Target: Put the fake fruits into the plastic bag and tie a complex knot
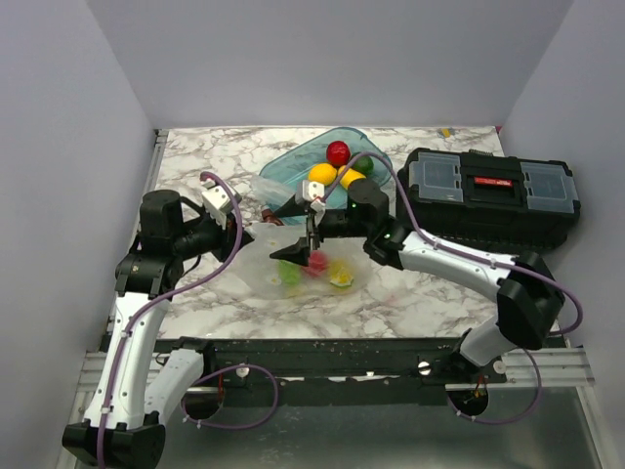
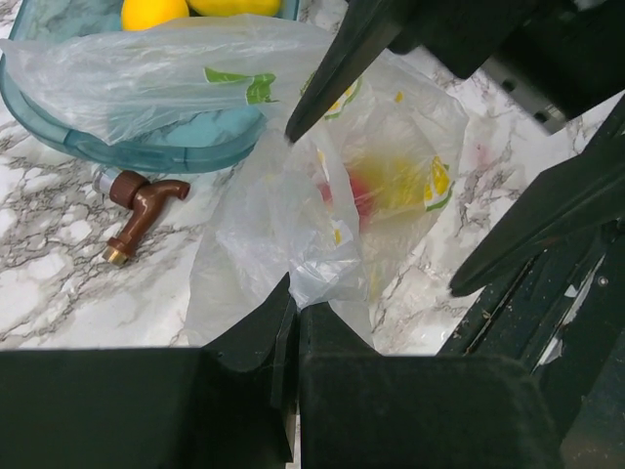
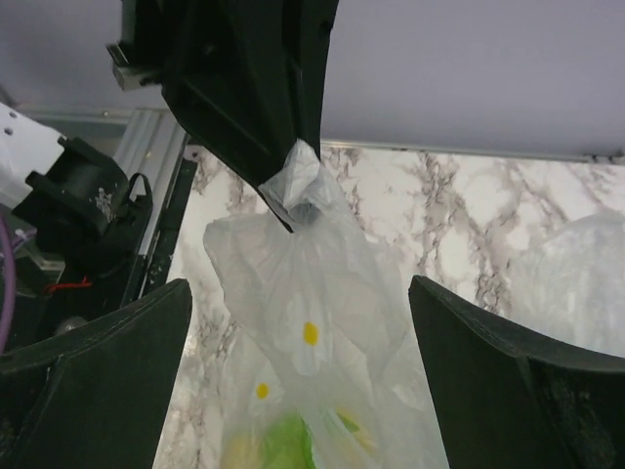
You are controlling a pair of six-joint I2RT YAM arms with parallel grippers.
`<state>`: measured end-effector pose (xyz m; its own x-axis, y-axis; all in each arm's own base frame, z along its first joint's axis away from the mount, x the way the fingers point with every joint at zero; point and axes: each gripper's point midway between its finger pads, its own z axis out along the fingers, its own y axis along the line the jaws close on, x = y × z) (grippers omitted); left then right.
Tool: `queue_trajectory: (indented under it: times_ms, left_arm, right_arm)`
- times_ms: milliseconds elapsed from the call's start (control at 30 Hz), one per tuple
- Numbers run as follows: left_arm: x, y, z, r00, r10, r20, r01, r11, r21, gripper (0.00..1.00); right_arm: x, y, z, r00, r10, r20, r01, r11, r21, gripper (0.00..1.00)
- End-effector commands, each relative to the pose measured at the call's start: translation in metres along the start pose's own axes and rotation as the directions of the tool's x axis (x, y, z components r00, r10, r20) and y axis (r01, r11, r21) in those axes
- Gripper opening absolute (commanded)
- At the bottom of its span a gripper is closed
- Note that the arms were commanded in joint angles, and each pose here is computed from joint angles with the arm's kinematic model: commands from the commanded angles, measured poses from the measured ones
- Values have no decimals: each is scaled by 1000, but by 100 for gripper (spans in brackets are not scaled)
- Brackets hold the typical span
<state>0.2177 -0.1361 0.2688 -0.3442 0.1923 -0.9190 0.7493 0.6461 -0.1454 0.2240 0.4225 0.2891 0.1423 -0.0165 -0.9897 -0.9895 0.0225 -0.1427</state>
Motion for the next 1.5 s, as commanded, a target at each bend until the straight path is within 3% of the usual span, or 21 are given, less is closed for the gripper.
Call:
queue_trajectory:
  times_ms: [0,133,233,267,367,400,467,533,733,900,967,1033,1100,1133,1200,1333,1467]
  left_arm:
    - [-16,-11,-2,999,23,39,-25,998,52,0]
    - [-19,-20,-6,998,53,45,-57,994,96,0]
    - [-17,-26,-11,995,100,29,-103,987,125,0]
    - [-16,-27,-13,992,121,19,-123,984,131,3]
    - [-19,-27,-21,983,182,-17,-179,975,129,29]
    - [-21,-26,-24,978,205,-28,-200,972,122,36]
    - [-28,-15,-27,969,242,-57,-238,968,75,41]
    - [-33,-7,-29,954,289,-81,-286,957,51,46]
    - [-39,-16,-30,912,398,-97,-382,912,152,68]
    - [-27,-22,-21,879,459,-130,-427,879,212,67]
    - [-21,-17,-16,873,463,-154,-430,879,205,53]
    - [-21,-14,-13,881,445,-161,-414,890,190,27]
    - [-30,-16,-12,902,406,-144,-380,908,178,3]
    - [-34,-18,-11,916,377,-134,-353,920,173,0]
    - [-40,-24,-8,946,306,-105,-285,943,174,0]
    - [-38,-27,0,977,200,-71,-187,969,160,0]
    - [-40,-23,6,991,128,-41,-123,986,115,0]
  right_arm:
    - [11,9,19,999,-42,24,44,996,-73,94]
    - [38,5,28,999,-47,-13,46,997,-60,87]
    - [53,0,28,997,-72,-32,71,997,-32,69]
    - [55,-1,28,997,-78,-29,78,997,-25,59]
    - [58,0,28,995,-91,-33,90,995,-35,29]
    - [57,1,28,995,-93,-31,92,995,-38,22]
    - [56,4,27,994,-108,-26,106,993,-48,13]
    - [57,5,26,993,-113,-24,112,992,-50,10]
    - [56,6,26,994,-109,-27,108,992,-59,10]
    - [57,7,26,994,-102,-34,100,993,-63,10]
    - [58,9,25,994,-103,-34,101,993,-65,10]
    - [58,9,24,994,-108,-37,105,992,-63,10]
    - [60,6,22,994,-101,-44,99,994,-35,11]
    - [58,4,22,997,-71,-40,71,997,-16,21]
    - [41,-5,24,999,36,0,-36,998,48,64]
    - [-2,-9,27,969,192,157,-207,974,90,99]
    - [-11,-9,35,948,214,236,-250,959,133,100]
